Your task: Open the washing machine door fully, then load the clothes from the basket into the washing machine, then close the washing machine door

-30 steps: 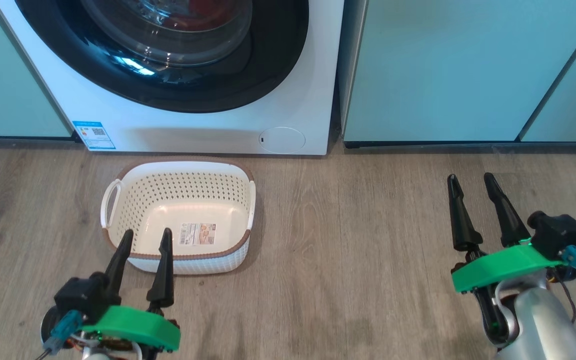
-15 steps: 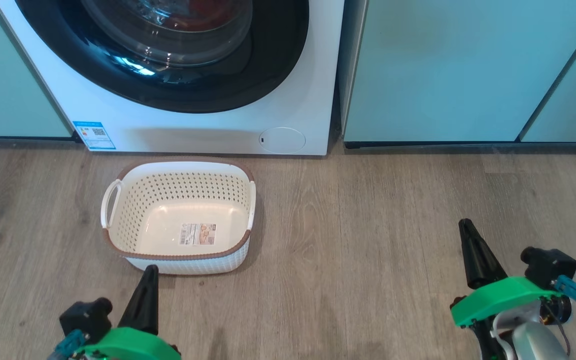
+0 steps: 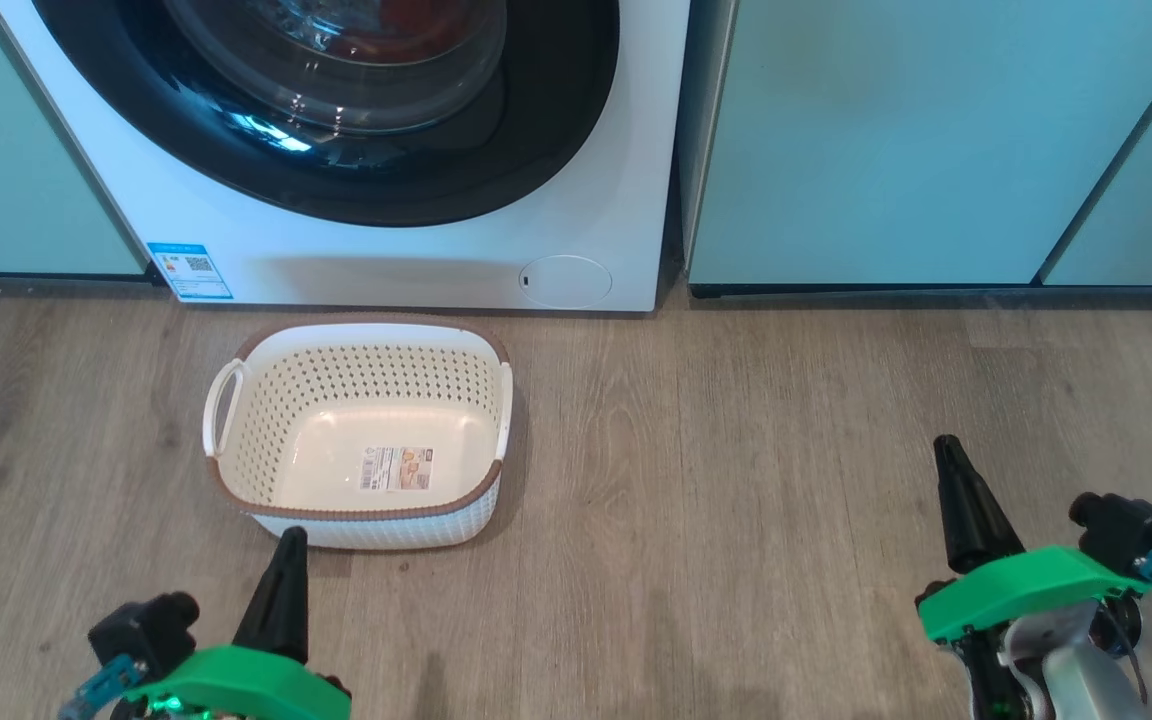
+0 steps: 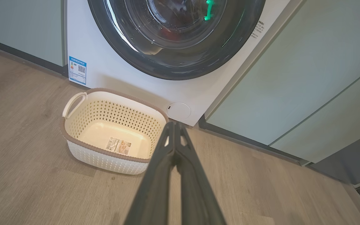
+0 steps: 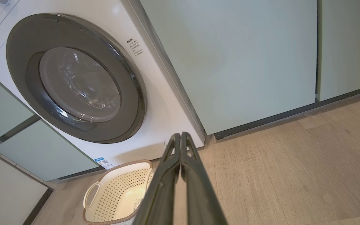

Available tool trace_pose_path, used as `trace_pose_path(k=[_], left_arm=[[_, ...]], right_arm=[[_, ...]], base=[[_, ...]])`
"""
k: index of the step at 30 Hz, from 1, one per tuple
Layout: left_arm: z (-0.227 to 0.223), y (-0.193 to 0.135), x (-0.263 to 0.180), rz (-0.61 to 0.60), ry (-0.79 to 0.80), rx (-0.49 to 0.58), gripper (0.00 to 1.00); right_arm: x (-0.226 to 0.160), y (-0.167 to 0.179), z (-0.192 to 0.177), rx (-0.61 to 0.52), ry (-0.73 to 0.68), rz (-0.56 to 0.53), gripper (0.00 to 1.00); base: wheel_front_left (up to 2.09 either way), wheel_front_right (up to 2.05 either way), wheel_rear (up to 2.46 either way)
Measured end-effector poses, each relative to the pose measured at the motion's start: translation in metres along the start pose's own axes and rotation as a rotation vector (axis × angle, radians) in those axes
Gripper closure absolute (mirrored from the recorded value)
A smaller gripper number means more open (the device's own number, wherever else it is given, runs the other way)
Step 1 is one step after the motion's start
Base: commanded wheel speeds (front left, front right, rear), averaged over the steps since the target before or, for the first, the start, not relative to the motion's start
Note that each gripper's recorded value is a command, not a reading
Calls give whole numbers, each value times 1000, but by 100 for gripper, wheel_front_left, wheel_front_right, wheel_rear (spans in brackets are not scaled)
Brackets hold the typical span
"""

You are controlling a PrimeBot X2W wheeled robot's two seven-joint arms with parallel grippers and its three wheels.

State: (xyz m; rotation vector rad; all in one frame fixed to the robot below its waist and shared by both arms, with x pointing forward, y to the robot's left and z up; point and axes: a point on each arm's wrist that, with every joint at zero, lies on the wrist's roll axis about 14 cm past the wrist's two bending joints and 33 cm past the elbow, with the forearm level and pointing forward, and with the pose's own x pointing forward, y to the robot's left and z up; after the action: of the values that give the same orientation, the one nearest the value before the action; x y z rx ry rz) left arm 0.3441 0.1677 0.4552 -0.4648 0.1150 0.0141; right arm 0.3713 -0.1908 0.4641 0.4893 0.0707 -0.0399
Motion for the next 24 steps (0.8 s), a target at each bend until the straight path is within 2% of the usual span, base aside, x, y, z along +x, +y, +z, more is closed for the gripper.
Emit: trace_pose_path(k=[24], left_arm=[[2, 9, 5, 44, 19, -255, 100]], right_arm=[[1, -7, 5, 247, 3, -41, 100]], base=[[0, 0, 0]])
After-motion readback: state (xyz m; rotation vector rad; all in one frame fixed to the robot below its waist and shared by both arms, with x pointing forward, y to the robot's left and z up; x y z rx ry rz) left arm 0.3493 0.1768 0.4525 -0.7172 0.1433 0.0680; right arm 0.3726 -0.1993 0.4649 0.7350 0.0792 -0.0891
